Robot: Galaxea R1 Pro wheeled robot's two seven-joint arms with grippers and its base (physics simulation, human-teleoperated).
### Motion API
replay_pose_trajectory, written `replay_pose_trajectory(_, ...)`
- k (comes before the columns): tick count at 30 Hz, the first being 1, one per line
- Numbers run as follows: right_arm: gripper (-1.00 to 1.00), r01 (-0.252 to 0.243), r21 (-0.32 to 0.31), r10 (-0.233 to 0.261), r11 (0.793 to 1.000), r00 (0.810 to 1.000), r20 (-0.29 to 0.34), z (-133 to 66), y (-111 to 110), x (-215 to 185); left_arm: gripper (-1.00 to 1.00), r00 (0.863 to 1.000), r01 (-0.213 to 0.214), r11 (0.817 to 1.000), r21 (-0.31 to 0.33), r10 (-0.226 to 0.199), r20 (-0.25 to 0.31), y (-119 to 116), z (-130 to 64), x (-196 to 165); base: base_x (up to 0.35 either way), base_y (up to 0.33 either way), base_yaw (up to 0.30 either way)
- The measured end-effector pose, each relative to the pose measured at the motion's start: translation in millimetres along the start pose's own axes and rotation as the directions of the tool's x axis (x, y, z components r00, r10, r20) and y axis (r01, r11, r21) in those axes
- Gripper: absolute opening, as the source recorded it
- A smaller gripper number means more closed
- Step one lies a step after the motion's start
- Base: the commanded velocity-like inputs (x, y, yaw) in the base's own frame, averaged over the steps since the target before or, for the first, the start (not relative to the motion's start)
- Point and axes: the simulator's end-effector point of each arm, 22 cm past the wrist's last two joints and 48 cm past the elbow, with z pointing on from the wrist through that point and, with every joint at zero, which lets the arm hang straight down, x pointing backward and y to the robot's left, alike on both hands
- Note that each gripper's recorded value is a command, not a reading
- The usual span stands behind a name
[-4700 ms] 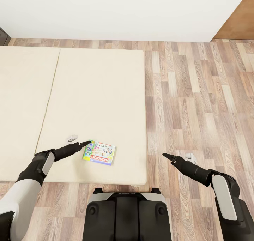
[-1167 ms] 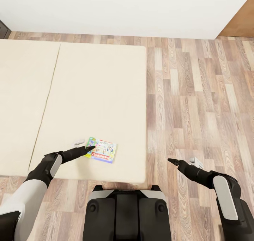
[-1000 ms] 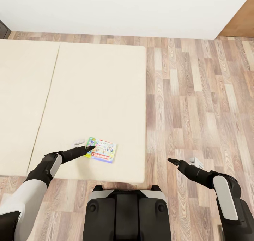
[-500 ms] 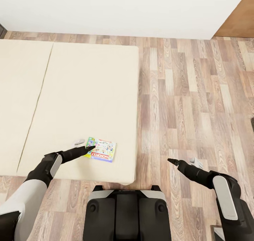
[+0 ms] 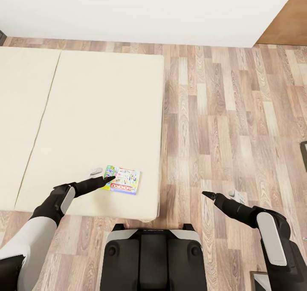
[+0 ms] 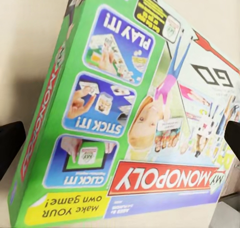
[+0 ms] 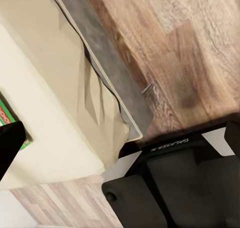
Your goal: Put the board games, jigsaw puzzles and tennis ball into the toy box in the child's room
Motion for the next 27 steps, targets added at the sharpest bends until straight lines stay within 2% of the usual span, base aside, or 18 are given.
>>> replay_pose_trajectory(16,1.00,-0.004,-0.002,0.004,1.000,1.000,0.001,-1.2,-0.8,-1.4,1.00,1.000,-0.001,1.000,0.000,0.001,-0.001,-0.4,0.4,0.4,0.000,-0.009,0.000)
replay_pose_trajectory(27,1.00,-0.004,-0.003,0.004,1.000,1.000,0.000,-1.3,-0.7,-1.3,1.00,1.000,-0.001,1.000,0.002,0.001,-0.001,-1.1,0.7,0.6,0.000,-0.151,0.000)
